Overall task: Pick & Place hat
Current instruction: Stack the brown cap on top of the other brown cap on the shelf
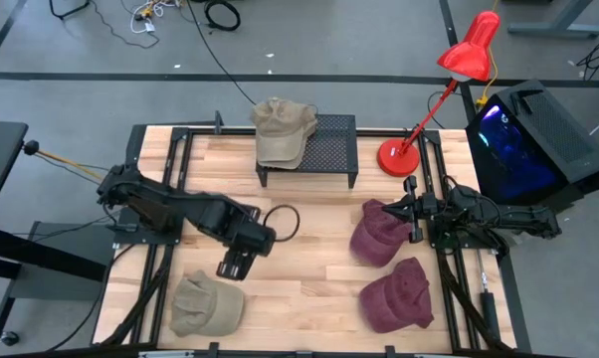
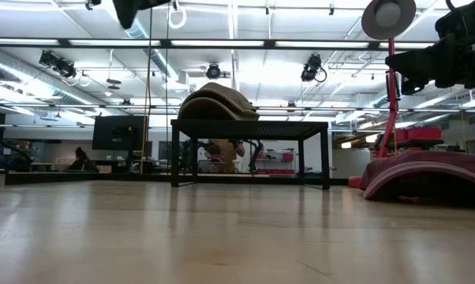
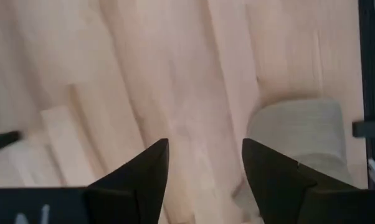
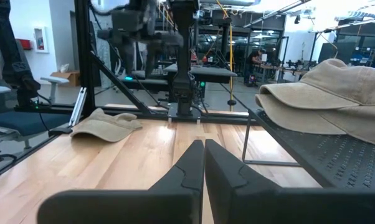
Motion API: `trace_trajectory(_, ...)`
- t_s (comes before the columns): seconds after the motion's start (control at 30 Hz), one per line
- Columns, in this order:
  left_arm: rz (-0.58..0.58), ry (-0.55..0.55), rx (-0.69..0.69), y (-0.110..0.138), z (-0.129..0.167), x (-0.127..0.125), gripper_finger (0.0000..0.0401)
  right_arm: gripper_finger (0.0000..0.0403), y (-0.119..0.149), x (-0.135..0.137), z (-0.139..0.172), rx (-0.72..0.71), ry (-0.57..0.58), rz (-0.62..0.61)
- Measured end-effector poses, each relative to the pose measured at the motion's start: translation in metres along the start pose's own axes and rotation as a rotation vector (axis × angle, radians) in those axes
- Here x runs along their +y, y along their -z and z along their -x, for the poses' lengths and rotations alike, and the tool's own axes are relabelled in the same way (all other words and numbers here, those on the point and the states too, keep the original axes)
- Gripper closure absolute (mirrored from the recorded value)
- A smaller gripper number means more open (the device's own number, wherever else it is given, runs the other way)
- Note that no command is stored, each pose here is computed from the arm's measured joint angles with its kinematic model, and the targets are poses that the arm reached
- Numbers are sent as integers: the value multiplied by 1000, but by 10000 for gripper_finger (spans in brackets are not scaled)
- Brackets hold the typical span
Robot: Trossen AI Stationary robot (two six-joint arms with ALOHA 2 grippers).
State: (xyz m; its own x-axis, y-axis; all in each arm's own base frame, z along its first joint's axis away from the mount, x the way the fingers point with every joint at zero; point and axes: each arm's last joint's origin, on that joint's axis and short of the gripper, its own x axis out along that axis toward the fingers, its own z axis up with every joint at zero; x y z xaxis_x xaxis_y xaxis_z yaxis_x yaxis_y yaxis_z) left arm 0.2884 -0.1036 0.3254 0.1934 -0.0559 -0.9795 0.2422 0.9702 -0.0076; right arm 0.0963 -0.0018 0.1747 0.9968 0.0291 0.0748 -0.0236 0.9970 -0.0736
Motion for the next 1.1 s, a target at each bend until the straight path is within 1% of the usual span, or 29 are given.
trace_trajectory(0.1,5,56,69,8,-17,-10,190,387,0,0,0,0,0,0)
trace_trajectory(0.23,91,162,171,19,-35,-23,190,387,0,0,0,0,0,0)
trace_trajectory(0.33,154,206,238,27,-45,-33,190,387,0,0,0,0,0,0)
trace_trajectory(0.47,199,239,295,34,-51,-48,190,387,0,0,0,0,0,0)
trace_trajectory(0.57,183,239,304,38,-50,-60,190,387,0,0,0,0,0,0)
trace_trajectory(0.63,167,208,294,40,-50,-69,190,387,0,0,0,0,0,0)
trace_trajectory(0.73,141,181,261,41,-53,-82,190,387,0,0,0,0,0,0)
trace_trajectory(0.87,108,155,181,41,-53,-98,190,387,0,0,0,0,0,0)
trace_trajectory(0.97,84,118,160,45,-52,-108,190,387,0,0,0,0,0,0)
trace_trajectory(1.03,60,113,151,50,-56,-114,190,387,0,0,0,0,0,0)
trace_trajectory(1.1,46,109,171,57,-66,-119,190,387,0,0,0,0,0,0)
